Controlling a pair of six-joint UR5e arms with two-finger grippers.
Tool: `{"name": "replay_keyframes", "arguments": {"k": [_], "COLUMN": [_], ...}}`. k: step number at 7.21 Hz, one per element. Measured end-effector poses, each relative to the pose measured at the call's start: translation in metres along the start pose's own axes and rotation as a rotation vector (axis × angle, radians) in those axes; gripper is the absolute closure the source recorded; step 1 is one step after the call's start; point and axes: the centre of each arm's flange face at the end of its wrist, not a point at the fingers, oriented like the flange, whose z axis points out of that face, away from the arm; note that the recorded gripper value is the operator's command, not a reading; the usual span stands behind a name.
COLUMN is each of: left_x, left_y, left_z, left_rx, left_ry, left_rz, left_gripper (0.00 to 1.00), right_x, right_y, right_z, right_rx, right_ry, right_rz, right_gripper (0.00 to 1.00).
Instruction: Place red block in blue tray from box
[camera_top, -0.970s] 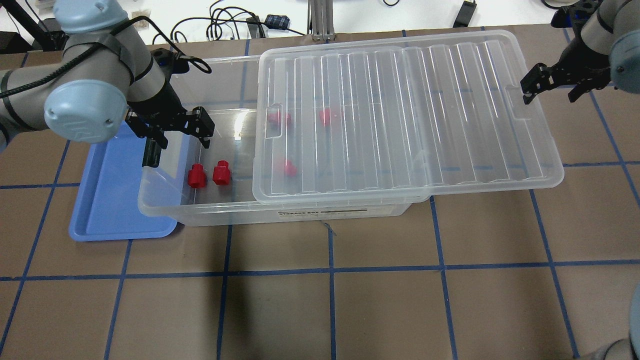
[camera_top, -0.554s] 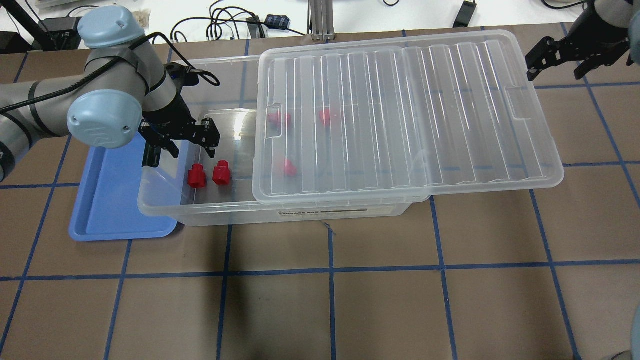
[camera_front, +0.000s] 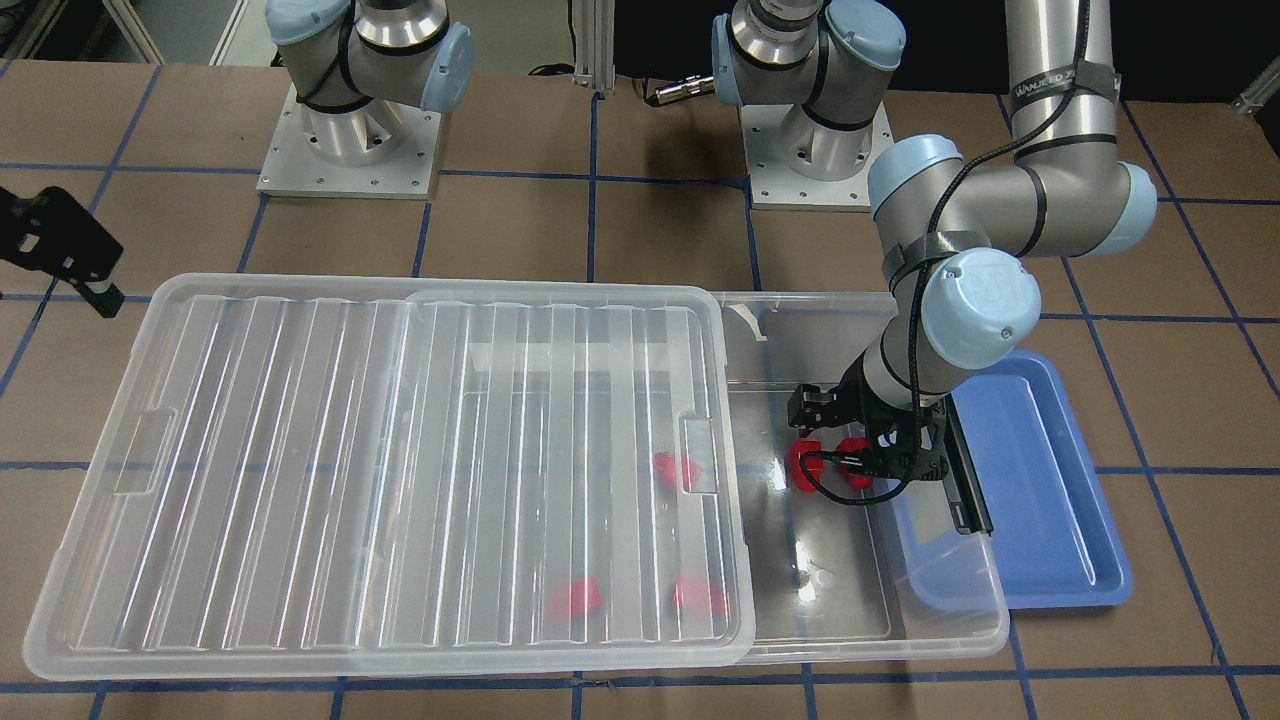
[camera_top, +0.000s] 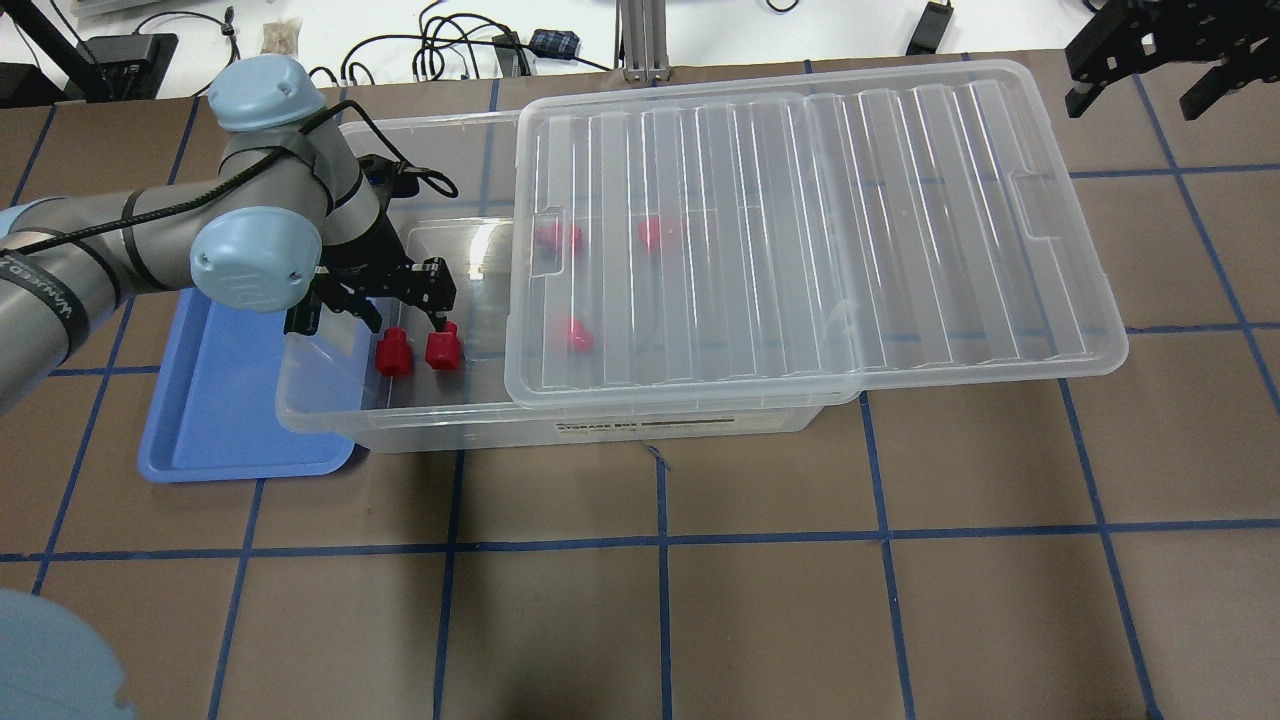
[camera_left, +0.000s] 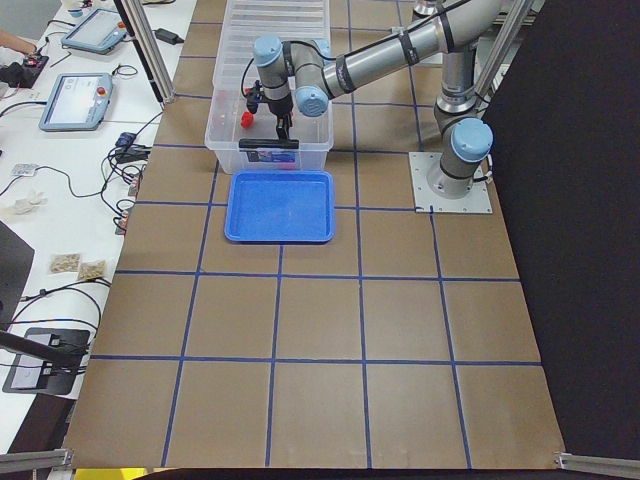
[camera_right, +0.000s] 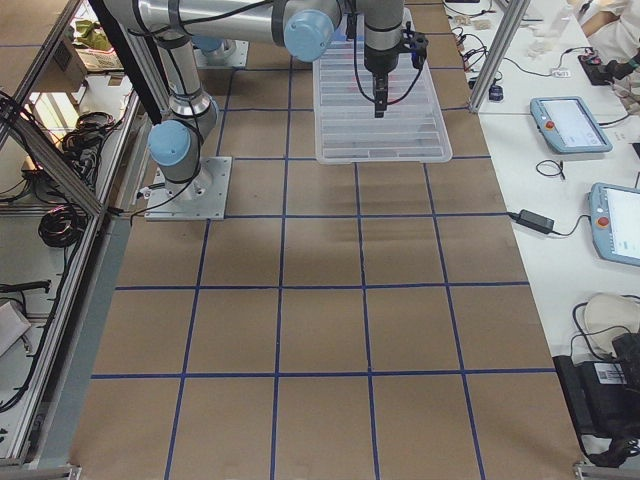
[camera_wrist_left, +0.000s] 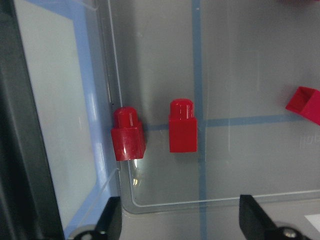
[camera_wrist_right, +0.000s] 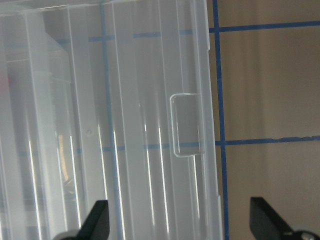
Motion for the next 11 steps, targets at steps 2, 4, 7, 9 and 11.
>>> {"name": "replay_keyframes", "arguments": {"k": [2,4,7,9,11], "left_x": [-0.001,-0.002,-0.001,0.0,0.0], "left_y": [-0.004,-0.01,-0.017,-0.018,-0.018], "left_z": [0.022,0.038,0.053,0.057,0.058], "left_rx": [-0.015,-0.019,-0.02,-0.022,-0.025], "left_ry": [0.002,0.003,0.019,0.023,0.024], "left_rz": [0.002,0.001,0.002,0.002,0.0], "left_gripper": [0.22,0.22,0.22,0.36,1.0], "right_x": [-0.081,-0.129,-0.139,-0.139,-0.139], "right_y": [0.019,0.031,0.034,0.034,0.034], "right_z": [-0.003,0.002,0.006,0.006,0.006], "right_rx": [-0.009,-0.011,-0.016,-0.016,-0.016], "right_ry": [0.006,0.038,0.051,0.053,0.053], "right_rz": [0.049,0.068,0.056,0.054,0.051], "right_gripper": [0.0,0.0,0.0,0.0,0.0]}}
